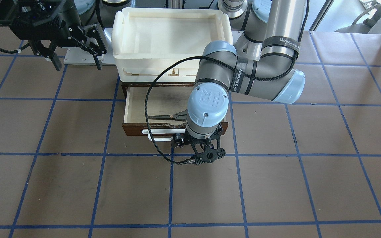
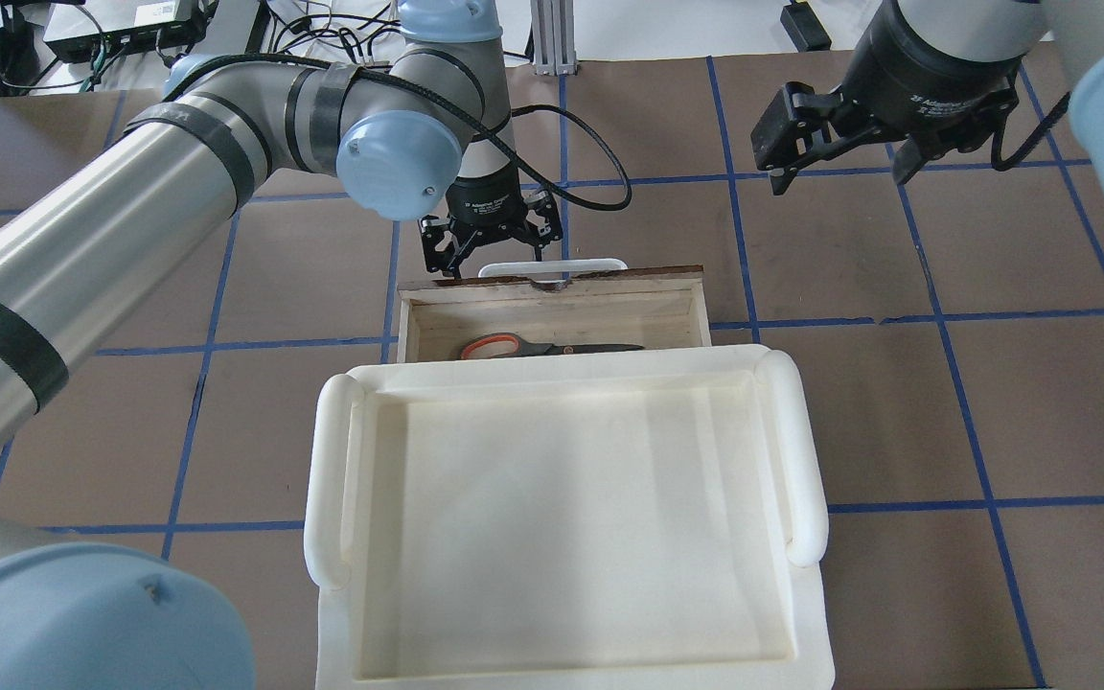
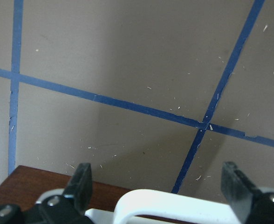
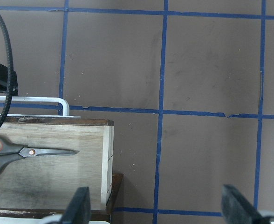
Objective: Put scissors in drawer and close it
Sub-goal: 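Push the drawer closed with the left gripper, moving away from the robot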
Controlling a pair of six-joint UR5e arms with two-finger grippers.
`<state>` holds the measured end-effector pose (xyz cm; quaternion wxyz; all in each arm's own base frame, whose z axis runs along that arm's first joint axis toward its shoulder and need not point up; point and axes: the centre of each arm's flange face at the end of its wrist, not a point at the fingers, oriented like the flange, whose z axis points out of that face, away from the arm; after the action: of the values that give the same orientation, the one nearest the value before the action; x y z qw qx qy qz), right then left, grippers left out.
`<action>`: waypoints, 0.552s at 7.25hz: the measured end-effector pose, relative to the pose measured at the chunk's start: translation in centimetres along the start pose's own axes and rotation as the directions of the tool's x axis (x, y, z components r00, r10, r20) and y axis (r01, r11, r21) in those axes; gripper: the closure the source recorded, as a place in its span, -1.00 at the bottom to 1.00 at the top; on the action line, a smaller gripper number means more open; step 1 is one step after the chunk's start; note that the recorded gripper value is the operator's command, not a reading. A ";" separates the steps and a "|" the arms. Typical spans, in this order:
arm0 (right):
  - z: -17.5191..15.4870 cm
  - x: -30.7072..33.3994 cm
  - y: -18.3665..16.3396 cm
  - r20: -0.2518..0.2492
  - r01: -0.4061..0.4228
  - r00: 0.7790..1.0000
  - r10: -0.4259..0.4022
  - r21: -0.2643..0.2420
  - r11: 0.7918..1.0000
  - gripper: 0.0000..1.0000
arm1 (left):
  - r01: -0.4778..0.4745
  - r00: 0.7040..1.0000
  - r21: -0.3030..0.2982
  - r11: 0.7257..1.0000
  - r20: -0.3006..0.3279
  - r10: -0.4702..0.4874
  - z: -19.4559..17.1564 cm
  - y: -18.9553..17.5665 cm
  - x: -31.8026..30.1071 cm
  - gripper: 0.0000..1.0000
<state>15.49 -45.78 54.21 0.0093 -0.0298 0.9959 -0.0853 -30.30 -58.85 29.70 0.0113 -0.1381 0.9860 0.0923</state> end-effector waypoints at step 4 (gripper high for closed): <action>0.0 0.0 0.0 0.000 0.000 1.000 0.000 -0.001 1.000 -1.00 | 0.018 0.999 -0.048 0.999 0.027 -0.017 0.3 0.9 -0.3 -1.00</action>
<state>15.50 -45.78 54.17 0.0095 -0.0298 0.9959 -0.0850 -30.28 -57.85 29.60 0.0220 -0.1457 0.9821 0.1177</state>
